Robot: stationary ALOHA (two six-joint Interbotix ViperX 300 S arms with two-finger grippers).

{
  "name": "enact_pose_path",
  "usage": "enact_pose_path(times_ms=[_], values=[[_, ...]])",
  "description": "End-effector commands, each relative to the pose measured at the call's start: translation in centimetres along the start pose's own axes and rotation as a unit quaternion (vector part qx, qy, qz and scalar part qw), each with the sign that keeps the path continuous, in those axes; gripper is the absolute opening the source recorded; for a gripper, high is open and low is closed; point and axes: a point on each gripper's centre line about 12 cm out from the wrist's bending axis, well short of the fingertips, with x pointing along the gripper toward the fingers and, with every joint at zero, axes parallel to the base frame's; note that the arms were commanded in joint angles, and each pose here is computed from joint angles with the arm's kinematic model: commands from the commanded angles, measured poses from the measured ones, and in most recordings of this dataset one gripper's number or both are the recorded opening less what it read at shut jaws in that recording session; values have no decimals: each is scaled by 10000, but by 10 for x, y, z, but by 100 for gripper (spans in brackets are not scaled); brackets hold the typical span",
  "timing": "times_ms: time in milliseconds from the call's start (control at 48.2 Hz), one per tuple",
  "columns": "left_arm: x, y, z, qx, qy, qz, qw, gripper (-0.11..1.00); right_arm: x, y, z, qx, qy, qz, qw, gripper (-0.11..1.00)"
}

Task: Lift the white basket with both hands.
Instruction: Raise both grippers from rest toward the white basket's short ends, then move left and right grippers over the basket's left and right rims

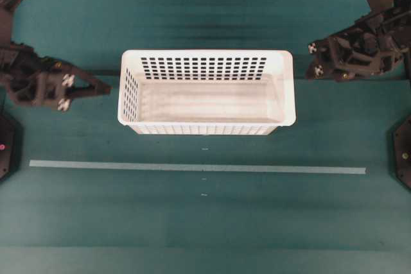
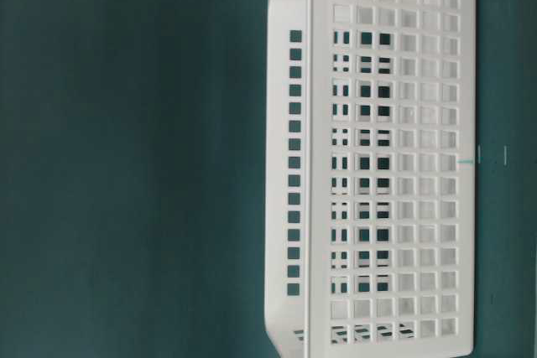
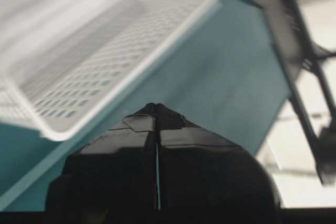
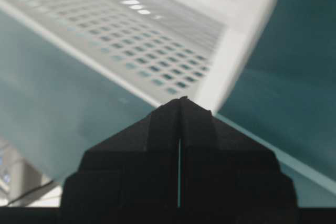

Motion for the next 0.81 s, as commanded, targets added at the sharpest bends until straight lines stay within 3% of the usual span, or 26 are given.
enact_pose_path(times_ms=[0,104,207,394,581,788], values=[[-2,-5,10,-168,-79,85,9998,-5,-1,1,5,146,10,-231,9996,-3],[3,1,8,-344,76,392,9986,-5,2,-1,6,315,124,-572,9978,-3],[10,12,6,-501,303,921,9940,-5,6,-1,7,320,224,-813,9959,-3],[26,21,9,-610,552,1576,9841,-6,23,5,10,288,501,-1113,9921,-3],[41,21,12,-623,706,1870,9778,-6,34,6,10,285,694,-1360,9879,-2],[43,23,11,-616,734,1915,9768,-6,35,10,14,298,596,-1234,9901,4]])
